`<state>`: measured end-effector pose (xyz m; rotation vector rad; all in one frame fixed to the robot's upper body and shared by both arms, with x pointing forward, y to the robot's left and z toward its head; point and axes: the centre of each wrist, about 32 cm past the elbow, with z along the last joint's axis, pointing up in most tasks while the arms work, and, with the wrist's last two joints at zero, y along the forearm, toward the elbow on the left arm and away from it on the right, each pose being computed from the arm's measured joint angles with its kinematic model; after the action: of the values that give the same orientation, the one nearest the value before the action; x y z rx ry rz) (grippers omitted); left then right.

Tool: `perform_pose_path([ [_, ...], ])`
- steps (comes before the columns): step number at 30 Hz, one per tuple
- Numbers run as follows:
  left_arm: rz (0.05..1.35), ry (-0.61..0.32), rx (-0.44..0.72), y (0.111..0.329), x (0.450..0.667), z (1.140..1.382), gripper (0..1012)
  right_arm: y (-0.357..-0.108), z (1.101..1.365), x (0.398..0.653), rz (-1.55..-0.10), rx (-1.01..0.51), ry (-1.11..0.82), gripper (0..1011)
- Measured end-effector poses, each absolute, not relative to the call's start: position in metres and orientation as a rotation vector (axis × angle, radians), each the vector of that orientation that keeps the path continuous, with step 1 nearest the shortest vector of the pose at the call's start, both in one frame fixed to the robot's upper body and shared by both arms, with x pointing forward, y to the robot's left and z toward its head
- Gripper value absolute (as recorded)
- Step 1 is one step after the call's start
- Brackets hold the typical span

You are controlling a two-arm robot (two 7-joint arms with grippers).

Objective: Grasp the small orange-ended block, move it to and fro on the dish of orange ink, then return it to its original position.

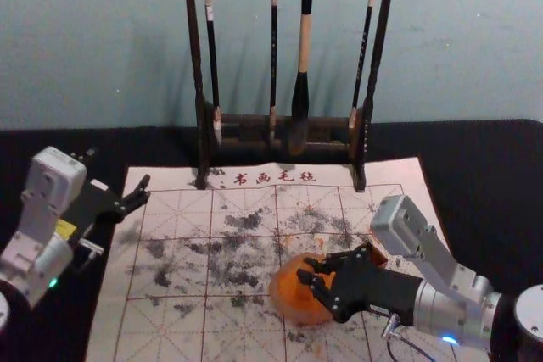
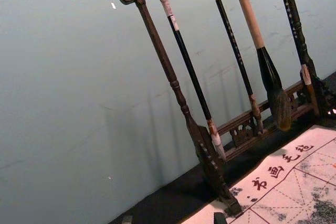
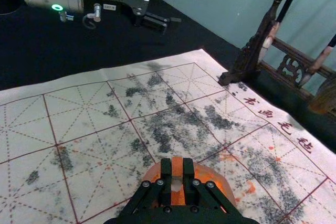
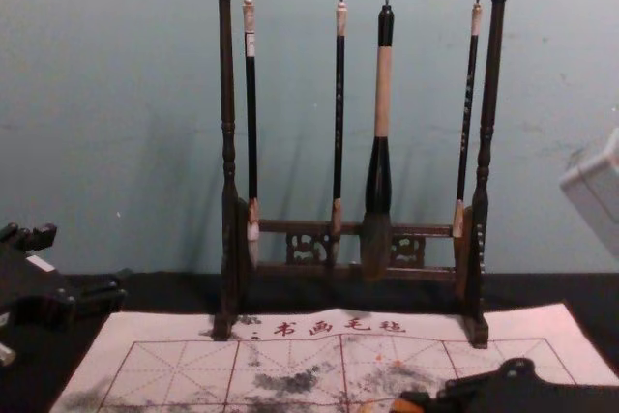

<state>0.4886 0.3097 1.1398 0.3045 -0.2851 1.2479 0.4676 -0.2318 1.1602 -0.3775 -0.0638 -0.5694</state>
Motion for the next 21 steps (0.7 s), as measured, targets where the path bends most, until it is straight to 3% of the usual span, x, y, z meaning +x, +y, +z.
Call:
perform_pose_path([
  [21, 1.248, -0.285, 0.304, 0.3096, 0.4886, 1.1398, 1001, -0.2378, 1.164, 0.475, -0.619, -0.374, -0.064, 87],
])
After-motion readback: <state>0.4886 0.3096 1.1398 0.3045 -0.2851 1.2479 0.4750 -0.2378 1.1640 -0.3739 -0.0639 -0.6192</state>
